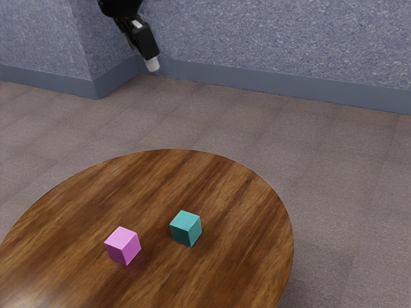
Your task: Pick up the blue block with one arm, and put the blue block on the pink block with one arm
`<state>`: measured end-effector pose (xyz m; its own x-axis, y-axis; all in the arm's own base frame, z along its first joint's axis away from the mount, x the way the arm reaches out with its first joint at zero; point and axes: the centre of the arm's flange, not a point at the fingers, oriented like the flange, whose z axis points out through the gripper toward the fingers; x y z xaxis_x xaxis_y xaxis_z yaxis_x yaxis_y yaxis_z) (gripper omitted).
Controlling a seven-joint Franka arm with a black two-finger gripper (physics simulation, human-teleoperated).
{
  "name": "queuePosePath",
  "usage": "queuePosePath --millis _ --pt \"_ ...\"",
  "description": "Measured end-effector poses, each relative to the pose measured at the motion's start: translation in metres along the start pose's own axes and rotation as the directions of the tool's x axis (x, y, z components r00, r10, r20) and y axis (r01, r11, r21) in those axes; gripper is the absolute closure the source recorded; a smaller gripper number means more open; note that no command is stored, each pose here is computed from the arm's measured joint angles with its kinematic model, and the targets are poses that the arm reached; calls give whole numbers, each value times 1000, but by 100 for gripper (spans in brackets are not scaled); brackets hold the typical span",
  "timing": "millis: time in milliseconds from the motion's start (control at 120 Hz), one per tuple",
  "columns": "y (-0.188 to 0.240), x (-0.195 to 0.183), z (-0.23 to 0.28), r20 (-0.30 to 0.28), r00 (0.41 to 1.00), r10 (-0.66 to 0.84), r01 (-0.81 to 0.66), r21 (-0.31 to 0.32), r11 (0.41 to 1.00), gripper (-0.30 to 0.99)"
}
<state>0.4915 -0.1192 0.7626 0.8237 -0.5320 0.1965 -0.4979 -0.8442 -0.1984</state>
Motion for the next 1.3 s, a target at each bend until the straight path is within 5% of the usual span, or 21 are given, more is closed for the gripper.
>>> queuePosePath --millis 325,475,617,883,1300 --pt "12 -9 16 147 976 160 -151 -67 986 0" --pt "23 25 125 284 922 263 -215 -187 958 0" --pt "4 10 221 367 894 258 -171 -251 953 0" --pt "16 -16 334 385 881 274 -154 -315 936 0" --pt "58 -38 405 339 939 52 70 -338 939 0"
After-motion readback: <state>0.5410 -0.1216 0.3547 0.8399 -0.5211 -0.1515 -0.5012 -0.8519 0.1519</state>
